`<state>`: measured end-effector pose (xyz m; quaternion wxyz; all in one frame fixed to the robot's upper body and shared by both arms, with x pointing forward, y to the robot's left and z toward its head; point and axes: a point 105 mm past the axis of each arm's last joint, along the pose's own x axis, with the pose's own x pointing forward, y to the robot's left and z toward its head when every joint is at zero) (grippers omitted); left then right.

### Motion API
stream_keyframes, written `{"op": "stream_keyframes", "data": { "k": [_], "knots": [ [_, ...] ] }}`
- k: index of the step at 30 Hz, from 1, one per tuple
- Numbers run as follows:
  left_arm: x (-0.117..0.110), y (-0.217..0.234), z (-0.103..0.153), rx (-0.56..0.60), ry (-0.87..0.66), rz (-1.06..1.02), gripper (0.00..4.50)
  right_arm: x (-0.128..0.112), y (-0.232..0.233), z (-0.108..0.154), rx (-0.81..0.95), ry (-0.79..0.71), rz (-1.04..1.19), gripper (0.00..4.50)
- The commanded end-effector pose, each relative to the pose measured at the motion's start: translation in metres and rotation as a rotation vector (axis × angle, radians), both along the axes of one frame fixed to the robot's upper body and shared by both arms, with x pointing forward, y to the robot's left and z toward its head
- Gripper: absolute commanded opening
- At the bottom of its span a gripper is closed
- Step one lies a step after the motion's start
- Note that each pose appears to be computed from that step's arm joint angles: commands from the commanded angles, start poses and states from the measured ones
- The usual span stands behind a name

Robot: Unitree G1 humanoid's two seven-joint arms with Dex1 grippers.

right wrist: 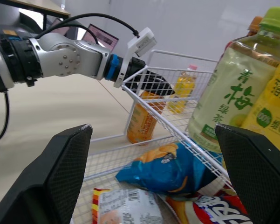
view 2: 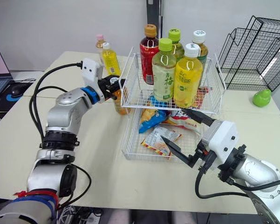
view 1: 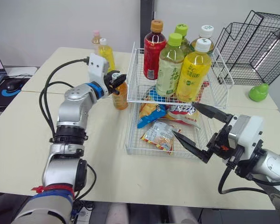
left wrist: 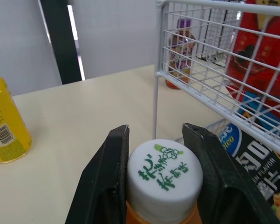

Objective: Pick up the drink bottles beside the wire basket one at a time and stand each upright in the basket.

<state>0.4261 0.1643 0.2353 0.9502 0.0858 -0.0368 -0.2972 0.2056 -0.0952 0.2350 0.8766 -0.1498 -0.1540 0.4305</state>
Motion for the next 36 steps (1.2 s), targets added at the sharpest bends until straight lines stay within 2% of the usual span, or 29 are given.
{"op": "stream_keyframes", "data": {
  "k": [1, 8, 13, 21, 24, 27, 33, 36],
  "knots": [
    [-0.021, 0.016, 0.064, 0.042, -0.128, -0.084, 1.4, -0.009, 0.0, 0.018, -0.002, -0.057, 0.024, 4.5],
    [-0.058, 0.029, 0.138, 0.068, -0.123, -0.24, 1.4, -0.014, -0.004, 0.031, -0.032, -0.09, 0.044, 4.5],
    [-0.082, 0.025, 0.197, 0.016, -0.165, -0.32, 1.4, -0.015, -0.01, 0.035, -0.049, -0.102, 0.007, 4.5],
    [-0.111, -0.006, 0.256, -0.079, -0.205, -0.526, 1.4, -0.018, -0.009, 0.027, -0.061, -0.05, 0.023, 4.5],
    [-0.117, -0.023, 0.262, -0.097, -0.182, -0.616, 1.4, -0.018, -0.009, 0.026, -0.059, -0.047, 0.019, 4.5],
    [-0.116, -0.044, 0.258, -0.092, -0.145, -0.7, 1.4, -0.017, -0.009, 0.026, -0.056, -0.047, 0.013, 4.5],
    [-0.1, -0.075, 0.234, -0.028, -0.101, -0.752, 1.4, -0.015, -0.008, 0.029, -0.046, -0.059, -0.002, 4.5],
    [-0.091, -0.084, 0.217, 0.042, -0.095, -0.753, 1.4, -0.014, -0.009, 0.032, -0.031, -0.067, -0.015, 4.5]
  ]
}}
